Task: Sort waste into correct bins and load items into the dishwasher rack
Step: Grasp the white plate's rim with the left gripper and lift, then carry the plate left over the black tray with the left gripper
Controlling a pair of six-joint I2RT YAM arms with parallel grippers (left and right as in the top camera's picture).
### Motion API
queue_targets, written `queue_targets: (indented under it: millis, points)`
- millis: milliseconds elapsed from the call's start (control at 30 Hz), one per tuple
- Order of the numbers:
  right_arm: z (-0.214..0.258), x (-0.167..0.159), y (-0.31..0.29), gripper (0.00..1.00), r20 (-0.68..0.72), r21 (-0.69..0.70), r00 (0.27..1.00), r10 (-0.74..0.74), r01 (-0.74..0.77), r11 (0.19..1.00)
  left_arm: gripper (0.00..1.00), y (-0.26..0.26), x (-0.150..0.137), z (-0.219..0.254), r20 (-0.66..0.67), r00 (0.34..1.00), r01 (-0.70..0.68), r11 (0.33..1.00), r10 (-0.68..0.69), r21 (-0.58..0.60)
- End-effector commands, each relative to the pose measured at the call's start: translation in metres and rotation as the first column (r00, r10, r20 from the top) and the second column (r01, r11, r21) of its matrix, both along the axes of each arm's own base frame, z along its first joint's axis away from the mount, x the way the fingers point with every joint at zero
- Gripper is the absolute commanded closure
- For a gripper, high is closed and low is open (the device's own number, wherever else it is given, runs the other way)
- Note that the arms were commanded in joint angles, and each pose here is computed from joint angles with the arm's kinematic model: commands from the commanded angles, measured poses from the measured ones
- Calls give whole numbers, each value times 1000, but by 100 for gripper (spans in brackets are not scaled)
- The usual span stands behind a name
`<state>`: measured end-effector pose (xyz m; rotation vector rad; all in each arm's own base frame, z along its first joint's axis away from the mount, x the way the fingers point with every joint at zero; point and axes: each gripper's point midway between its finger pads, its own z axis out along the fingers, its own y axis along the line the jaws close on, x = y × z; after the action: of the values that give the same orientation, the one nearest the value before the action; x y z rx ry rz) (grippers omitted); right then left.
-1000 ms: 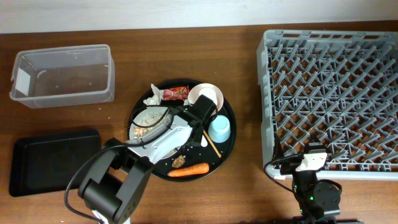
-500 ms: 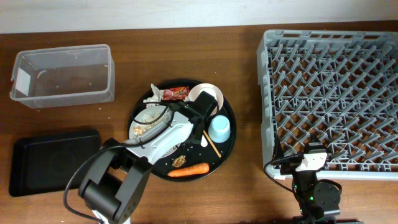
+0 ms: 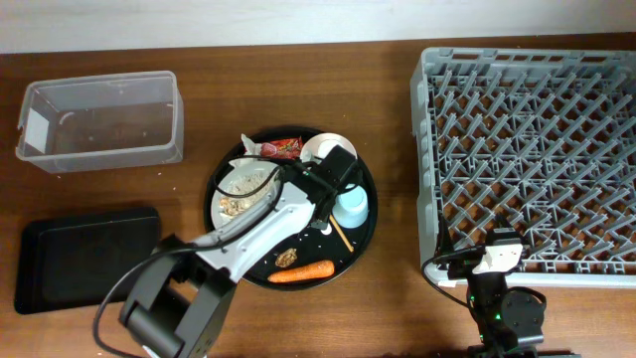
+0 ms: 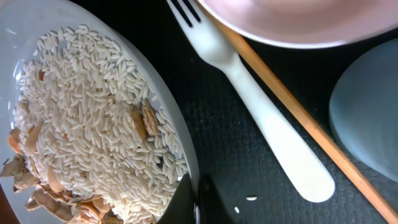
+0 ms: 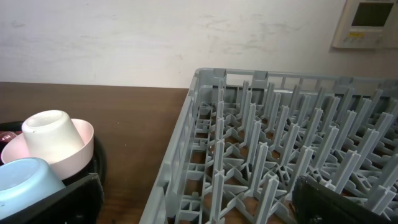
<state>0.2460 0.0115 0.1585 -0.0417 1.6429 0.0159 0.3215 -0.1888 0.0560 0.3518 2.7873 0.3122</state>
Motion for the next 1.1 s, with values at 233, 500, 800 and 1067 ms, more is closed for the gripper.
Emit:
queue_targets:
  millis: [233, 500, 800, 1067]
  points:
    - [-3, 0, -2, 1, -5, -7, 1000, -5, 5, 1000, 99, 12, 3, 65, 137, 990, -35, 999, 39, -30]
    - [-3, 0, -2, 1, -4, -7, 1000, -5, 5, 1000, 100, 24, -8, 109, 206, 974, -72, 991, 94, -114]
    - [-3, 0, -2, 1, -5, -7, 1000, -5, 5, 1000, 99, 76, -6, 117, 174, 959, -206, 973, 222, -103]
    - [-3, 0, -2, 1, -4, -7, 1000, -5, 5, 1000, 99, 125, 0, 120, 141, 916, -357, 923, 376, -143]
